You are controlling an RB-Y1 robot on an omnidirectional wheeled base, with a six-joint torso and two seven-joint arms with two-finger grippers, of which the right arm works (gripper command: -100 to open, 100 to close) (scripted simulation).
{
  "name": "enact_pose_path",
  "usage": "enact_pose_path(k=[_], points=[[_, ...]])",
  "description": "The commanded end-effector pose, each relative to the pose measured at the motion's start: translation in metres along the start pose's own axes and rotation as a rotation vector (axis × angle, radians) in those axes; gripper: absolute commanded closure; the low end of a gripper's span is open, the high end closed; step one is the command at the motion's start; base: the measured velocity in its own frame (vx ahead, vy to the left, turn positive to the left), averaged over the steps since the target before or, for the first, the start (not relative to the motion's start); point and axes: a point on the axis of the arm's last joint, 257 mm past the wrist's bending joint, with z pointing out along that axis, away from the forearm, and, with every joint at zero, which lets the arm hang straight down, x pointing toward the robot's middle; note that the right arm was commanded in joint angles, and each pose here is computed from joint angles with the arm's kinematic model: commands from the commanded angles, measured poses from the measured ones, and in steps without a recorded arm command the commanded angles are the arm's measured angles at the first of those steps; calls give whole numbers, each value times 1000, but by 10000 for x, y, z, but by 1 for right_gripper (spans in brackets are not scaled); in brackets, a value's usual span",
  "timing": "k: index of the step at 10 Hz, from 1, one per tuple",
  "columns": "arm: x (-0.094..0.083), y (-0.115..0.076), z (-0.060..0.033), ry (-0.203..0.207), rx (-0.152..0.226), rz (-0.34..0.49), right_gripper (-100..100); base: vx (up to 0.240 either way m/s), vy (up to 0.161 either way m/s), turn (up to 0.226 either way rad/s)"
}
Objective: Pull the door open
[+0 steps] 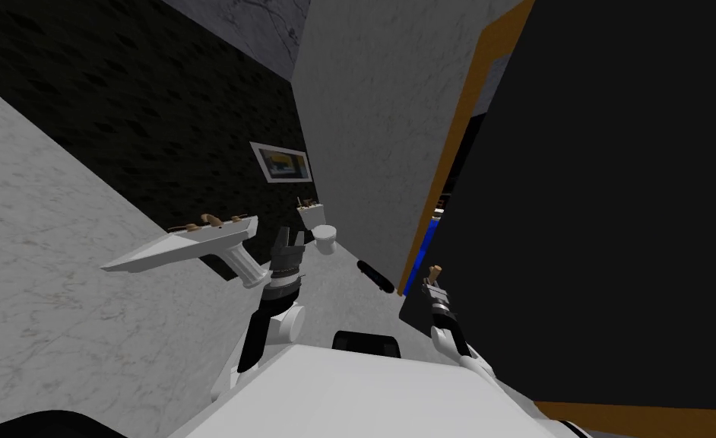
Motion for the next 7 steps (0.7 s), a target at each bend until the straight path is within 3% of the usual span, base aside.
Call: enact_pose_path(k=[1, 3, 4, 7], points=[[-21, -63, -18, -2, 25, 1, 100, -213, 7, 56], [-23, -134, -34, -2, 56, 1, 100, -261, -28, 70], [0, -117, -15, 1, 48, 2, 100, -115, -6, 31], [-21, -224, -75, -2, 108, 1, 100, -226, -15, 95]])
